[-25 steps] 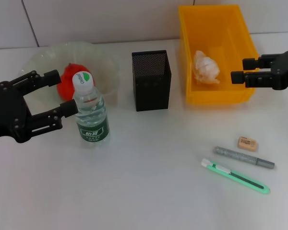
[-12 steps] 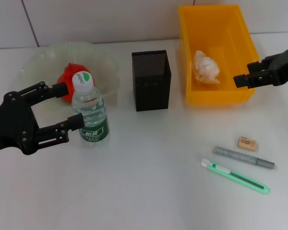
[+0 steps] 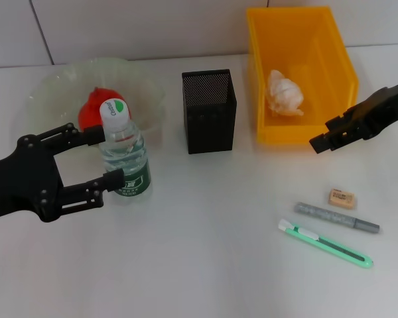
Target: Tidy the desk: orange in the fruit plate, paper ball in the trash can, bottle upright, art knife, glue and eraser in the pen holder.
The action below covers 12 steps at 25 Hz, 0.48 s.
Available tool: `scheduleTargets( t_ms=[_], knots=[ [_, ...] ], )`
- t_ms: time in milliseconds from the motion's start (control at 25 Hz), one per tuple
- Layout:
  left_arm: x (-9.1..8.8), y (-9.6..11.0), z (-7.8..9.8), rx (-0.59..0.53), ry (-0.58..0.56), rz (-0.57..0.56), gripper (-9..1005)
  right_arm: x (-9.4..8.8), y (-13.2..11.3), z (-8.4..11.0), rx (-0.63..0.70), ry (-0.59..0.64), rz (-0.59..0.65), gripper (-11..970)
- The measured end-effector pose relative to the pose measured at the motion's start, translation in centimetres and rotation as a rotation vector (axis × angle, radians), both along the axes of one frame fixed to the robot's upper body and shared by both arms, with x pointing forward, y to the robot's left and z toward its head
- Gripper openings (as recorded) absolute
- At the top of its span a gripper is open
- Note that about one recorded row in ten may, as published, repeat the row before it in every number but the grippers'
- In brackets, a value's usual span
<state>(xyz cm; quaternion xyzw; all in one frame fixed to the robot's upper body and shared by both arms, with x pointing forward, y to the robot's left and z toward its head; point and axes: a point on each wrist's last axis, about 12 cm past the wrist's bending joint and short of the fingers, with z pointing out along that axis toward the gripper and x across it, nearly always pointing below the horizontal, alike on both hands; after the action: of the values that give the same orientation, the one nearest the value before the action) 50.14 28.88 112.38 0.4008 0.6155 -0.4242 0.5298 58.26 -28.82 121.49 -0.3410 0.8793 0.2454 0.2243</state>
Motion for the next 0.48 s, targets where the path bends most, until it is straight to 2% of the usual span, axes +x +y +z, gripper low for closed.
scheduleTargets(
  t_ms=[480],
  knots=[
    [0.6,-0.5,0.2,0.007,0.001,-0.018,806,0.7,3.2,-0.6,-0.156,0.184,0.114,632]
  ],
)
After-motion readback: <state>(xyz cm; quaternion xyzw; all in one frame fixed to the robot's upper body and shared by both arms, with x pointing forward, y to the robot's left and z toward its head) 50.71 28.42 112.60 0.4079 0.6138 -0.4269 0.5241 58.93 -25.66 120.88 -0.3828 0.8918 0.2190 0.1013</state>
